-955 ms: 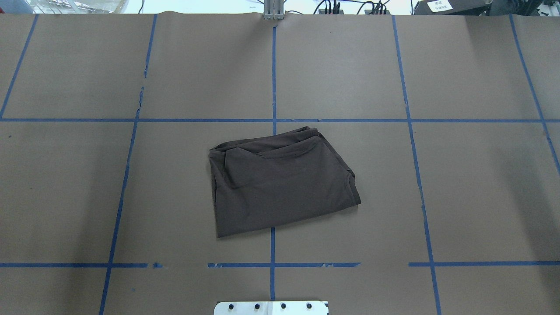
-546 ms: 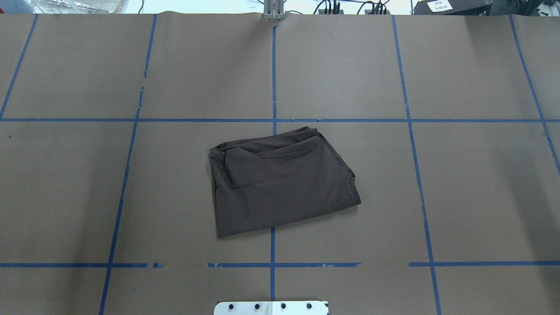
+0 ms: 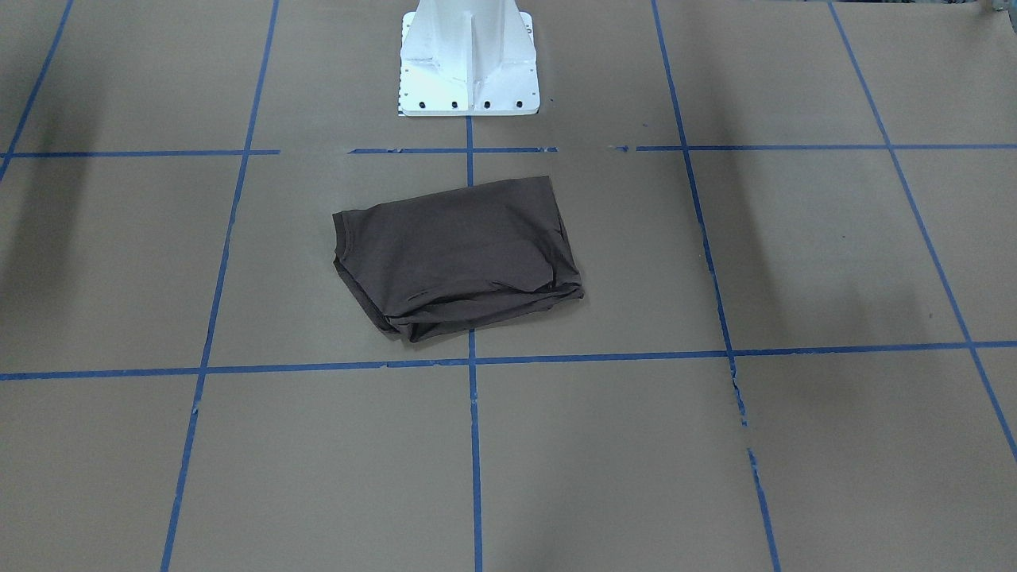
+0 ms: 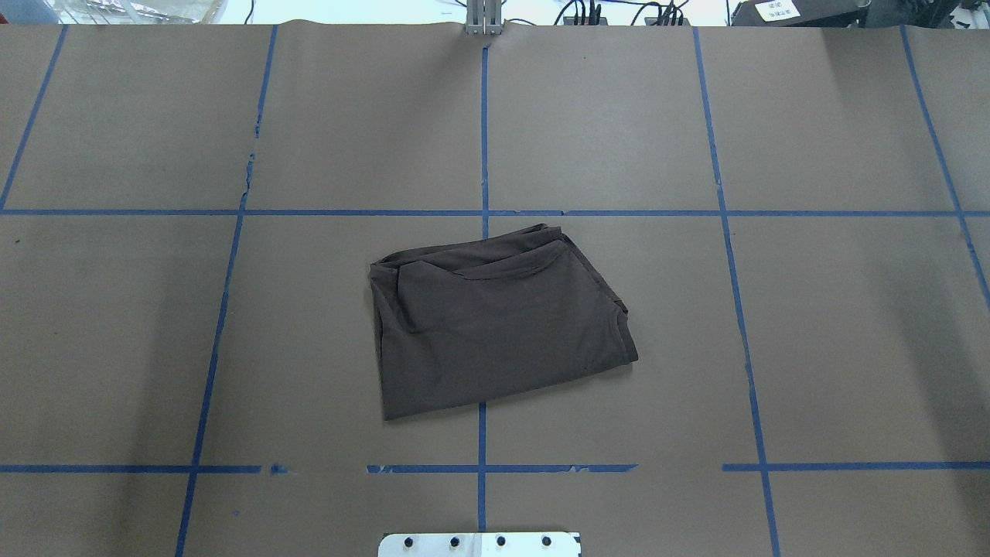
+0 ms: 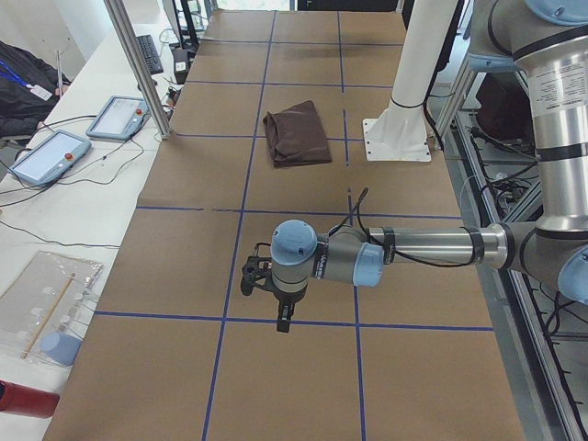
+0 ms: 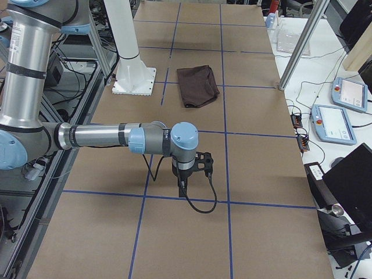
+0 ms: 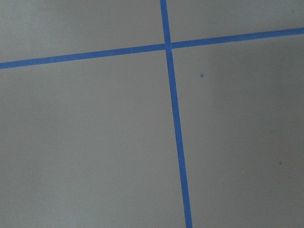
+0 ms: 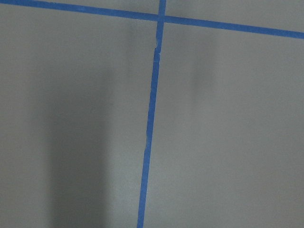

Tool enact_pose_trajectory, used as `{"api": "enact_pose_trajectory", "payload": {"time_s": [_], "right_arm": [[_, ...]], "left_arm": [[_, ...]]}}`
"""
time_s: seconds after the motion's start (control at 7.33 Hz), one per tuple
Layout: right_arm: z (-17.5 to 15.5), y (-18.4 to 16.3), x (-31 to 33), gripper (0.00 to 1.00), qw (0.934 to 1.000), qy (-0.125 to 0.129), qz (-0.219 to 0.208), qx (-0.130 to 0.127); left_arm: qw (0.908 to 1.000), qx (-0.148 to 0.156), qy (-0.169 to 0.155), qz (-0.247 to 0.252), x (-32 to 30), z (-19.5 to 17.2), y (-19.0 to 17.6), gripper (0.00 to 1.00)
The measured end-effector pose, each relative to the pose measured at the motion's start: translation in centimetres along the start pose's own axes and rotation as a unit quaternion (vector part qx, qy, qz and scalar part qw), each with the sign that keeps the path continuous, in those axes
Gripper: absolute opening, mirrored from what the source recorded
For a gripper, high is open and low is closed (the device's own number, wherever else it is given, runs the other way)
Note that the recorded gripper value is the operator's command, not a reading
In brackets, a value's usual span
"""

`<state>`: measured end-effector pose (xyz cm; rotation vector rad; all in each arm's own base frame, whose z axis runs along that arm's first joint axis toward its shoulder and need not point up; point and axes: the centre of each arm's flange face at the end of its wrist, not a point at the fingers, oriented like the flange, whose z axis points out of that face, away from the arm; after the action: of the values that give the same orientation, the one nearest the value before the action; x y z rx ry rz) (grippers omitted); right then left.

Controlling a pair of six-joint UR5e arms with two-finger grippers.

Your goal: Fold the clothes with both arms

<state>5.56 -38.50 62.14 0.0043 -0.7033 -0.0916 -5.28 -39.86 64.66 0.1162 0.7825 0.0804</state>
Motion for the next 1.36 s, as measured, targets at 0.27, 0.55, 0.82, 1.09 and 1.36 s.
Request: {"api": "enact_pose_trajectory", "payload": {"time_s": [0.27, 0.55, 0.82, 1.09, 1.36], "right_arm": [[-0.06, -0.06, -0.04, 1.00, 1.0000, 0.000, -0.001, 0.001], [-0.07, -0.07, -0.05, 1.00, 1.0000, 0.000, -0.001, 0.001], [0.10, -0.04, 0.10, 1.00, 1.0000, 0.001, 0.000, -0.001], [0.21, -0.02, 0.20, 1.00, 1.0000, 0.001, 0.001, -0.002], [0.23, -0.06, 0.23, 1.00, 1.0000, 0.001, 0.001, -0.002]], "left_arm": [[1.0000, 0.000, 0.001, 0.000, 0.03, -0.01, 0.01, 1.00], [1.0000, 0.000, 0.001, 0.000, 0.05, -0.03, 0.00, 1.00], [1.0000, 0.001, 0.001, 0.001, 0.07, -0.06, -0.01, 1.00], [1.0000, 0.001, 0.001, 0.001, 0.08, -0.07, -0.01, 1.00], [1.0000, 0.001, 0.001, 0.001, 0.09, -0.08, -0.02, 1.00]]}}
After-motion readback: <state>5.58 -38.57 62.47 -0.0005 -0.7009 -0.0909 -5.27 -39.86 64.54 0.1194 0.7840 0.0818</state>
